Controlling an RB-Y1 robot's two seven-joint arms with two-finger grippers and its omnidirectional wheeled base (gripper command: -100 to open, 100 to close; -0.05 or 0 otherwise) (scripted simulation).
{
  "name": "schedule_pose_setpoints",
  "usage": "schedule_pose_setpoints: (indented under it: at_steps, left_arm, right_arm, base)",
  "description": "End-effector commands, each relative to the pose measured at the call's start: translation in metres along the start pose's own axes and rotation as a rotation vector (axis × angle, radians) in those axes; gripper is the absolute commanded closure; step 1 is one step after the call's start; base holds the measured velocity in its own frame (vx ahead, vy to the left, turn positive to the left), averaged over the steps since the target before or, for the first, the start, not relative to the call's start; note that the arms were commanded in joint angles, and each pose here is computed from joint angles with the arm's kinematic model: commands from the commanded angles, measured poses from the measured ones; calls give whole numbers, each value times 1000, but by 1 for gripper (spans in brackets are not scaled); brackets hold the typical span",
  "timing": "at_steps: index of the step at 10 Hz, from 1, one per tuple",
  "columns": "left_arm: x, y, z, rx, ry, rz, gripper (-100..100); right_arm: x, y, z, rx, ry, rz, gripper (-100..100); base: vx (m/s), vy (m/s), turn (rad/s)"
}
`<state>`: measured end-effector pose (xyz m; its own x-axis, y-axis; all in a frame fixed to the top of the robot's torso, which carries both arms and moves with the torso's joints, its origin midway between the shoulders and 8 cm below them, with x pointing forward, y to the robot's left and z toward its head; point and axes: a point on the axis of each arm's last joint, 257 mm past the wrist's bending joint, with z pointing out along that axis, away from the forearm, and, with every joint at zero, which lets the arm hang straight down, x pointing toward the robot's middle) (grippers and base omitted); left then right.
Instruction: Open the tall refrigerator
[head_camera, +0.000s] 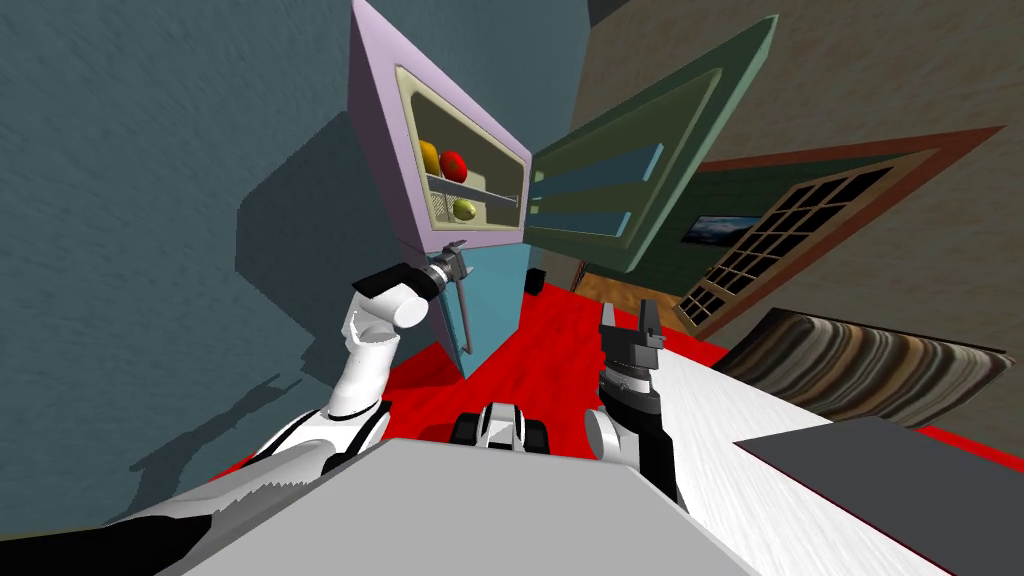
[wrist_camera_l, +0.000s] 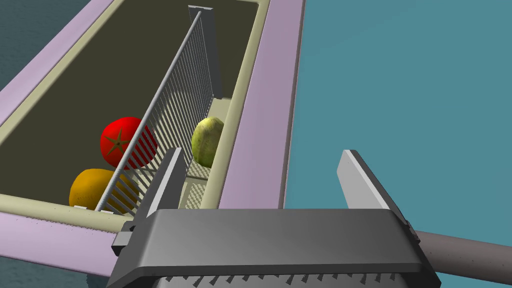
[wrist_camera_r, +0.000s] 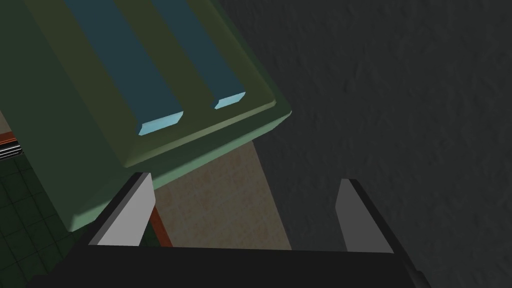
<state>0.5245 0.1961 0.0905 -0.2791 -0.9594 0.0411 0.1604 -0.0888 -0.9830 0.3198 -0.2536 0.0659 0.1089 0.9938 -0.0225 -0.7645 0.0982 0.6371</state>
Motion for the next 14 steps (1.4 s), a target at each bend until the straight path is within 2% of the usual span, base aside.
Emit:
schedule_pose_setpoints:
  at_steps: [1, 7, 8, 9, 14]
  left_arm:
    - [4, -14, -5, -2, 10, -4, -100]
    - [16, -48, -23, -4, 34, -5, -100]
    - [15, -45, -22, 0, 33, -4, -100]
    - [15, -45, -22, -4, 32, -5, 0]
    - [15, -45, -22, -3, 32, -5, 0]
  right_arm:
    - [0, 0, 0, 0, 0, 0, 0]
    - [0, 0, 0, 0, 0, 0, 0]
    - [0, 0, 0, 0, 0, 0, 0]
    - [0, 0, 0, 0, 0, 0, 0]
    - [0, 0, 0, 0, 0, 0, 0]
  base:
    - [39, -16, 48]
    - [49, -19, 43]
    - [20, -6, 8]
    - [0, 0, 0]
    - [0, 0, 0]
